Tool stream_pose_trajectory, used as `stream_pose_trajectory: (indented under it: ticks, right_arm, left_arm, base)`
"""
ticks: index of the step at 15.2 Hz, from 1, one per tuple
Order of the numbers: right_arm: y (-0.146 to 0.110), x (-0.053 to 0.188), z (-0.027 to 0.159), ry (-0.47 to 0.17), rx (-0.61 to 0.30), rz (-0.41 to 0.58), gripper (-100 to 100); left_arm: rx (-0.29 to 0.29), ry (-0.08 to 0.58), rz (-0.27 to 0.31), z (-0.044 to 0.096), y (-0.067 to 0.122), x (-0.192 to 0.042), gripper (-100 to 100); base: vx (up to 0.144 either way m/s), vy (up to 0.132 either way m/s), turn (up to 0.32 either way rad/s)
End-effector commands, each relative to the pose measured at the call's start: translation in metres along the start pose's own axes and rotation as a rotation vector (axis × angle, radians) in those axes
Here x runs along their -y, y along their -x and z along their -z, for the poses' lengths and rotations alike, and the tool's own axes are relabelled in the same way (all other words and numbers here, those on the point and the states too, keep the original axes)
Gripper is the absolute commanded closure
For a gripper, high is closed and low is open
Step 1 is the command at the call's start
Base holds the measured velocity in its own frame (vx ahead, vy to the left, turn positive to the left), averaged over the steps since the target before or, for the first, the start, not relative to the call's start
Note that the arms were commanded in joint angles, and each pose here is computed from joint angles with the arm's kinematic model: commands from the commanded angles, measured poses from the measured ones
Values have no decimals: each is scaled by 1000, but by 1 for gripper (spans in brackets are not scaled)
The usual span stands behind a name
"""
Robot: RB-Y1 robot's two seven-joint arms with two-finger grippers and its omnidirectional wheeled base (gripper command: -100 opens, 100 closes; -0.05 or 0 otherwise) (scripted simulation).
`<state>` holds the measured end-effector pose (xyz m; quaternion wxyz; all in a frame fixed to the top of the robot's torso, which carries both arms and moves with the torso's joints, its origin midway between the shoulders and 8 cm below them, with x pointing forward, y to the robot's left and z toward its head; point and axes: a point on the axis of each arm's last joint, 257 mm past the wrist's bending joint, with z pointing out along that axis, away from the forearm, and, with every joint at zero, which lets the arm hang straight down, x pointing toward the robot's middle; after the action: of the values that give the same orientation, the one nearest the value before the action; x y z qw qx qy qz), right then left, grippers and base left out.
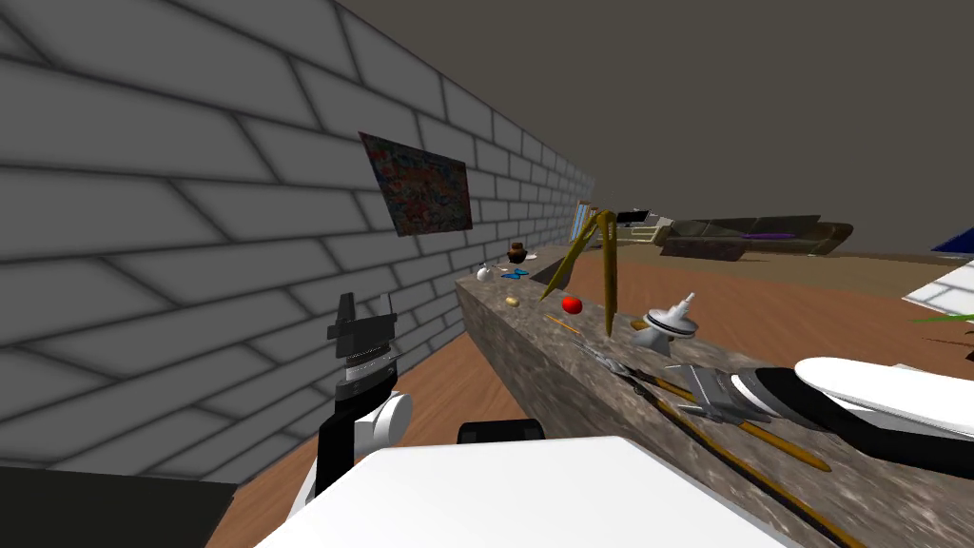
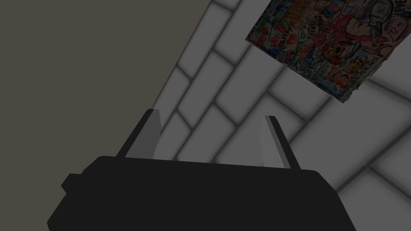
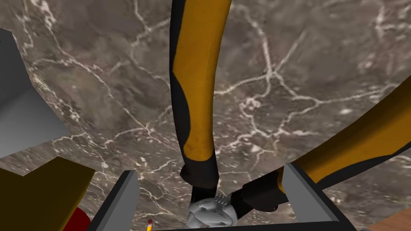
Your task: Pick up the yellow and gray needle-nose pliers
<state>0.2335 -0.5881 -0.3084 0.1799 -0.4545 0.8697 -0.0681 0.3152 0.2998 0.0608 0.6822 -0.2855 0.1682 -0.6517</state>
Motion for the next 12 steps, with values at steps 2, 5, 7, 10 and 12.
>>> stream_pose_trajectory:
  ticks: [2, 5, 7, 10, 12]
  right_arm:
    - [-30, -12, 4, 44, -90, 49, -100]
    - [-73, -37, 14, 123, -203, 99, -100]
    - [-73, -37, 14, 123, -203, 99, -100]
    - [-93, -53, 20, 169, -251, 116, -100]
    - [-104, -64, 23, 198, -277, 124, -100]
  left_arm:
    - [0, 0, 0, 0, 0, 0, 0]
    - [0, 0, 0, 0, 0, 0, 0]
    - [0, 0, 0, 0, 0, 0, 0]
    - [0, 0, 0, 0, 0, 0, 0]
    - [0, 0, 0, 0, 0, 0, 0]
  base:
    - [114, 71, 184]
    - [169, 102, 175]
    - [108, 61, 39]
    - [56, 28, 79]
    - [55, 34, 11]
